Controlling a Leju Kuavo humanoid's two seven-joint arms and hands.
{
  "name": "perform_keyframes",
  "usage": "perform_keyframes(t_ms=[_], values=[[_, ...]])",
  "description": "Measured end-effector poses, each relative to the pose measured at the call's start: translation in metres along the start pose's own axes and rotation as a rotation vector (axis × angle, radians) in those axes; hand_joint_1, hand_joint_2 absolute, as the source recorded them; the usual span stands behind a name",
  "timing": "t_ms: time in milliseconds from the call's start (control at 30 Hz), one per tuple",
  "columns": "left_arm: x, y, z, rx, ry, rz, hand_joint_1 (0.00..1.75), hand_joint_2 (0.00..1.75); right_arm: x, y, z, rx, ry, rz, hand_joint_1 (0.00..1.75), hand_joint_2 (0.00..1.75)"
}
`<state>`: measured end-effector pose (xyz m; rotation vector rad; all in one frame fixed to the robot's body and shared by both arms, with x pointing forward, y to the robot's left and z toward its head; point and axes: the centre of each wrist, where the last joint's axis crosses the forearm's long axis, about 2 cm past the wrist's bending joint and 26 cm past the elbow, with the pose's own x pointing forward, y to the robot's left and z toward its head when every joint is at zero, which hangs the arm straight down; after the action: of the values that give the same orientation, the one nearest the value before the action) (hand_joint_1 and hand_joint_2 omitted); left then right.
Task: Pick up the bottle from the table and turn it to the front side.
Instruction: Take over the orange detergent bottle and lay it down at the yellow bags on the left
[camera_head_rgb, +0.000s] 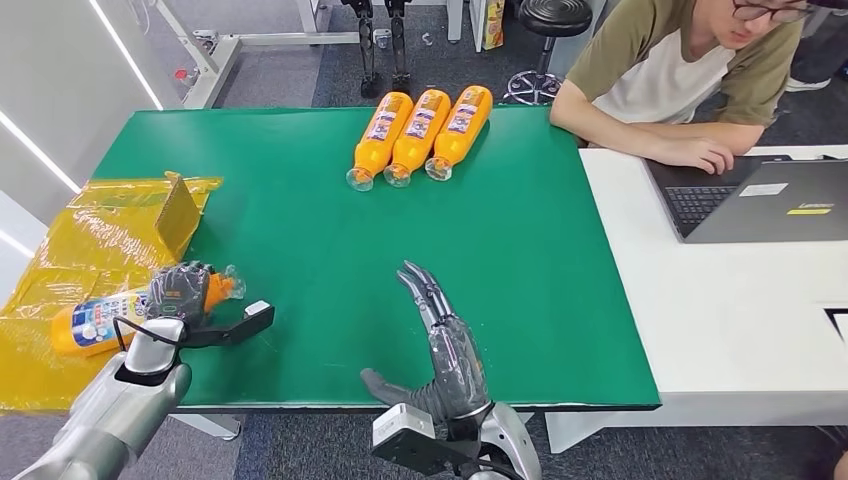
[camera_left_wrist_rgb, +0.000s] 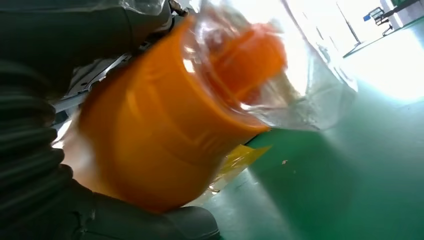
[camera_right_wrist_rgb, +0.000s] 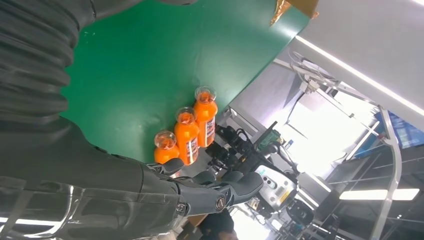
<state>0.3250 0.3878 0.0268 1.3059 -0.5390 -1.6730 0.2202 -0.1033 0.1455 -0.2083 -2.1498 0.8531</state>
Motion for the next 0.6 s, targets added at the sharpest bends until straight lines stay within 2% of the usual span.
perform_keyframes(t_ms=[167,333,500,600], values=[[0.002,-0.001,0.002,0.023,-0.023,0.039,0.00,1.75,0.000,0.000,0.000,0.002,0.001,-0.001,0.00,1.75],[0.007,0.002,0.003,0.091,-0.077,0.228,0.00,1.75,0.002,-0.002,0.000,0.007,-0.002,-0.006,0.00,1.75],[0.014,0.018,0.004,0.240,-0.132,0.452,0.00,1.75,0.003,-0.004,0.001,0.001,0.001,-0.004,0.00,1.75],[0.023,0.040,0.004,0.411,-0.198,0.651,0.00,1.75,0.004,-0.005,0.002,-0.011,0.005,0.000,0.00,1.75]])
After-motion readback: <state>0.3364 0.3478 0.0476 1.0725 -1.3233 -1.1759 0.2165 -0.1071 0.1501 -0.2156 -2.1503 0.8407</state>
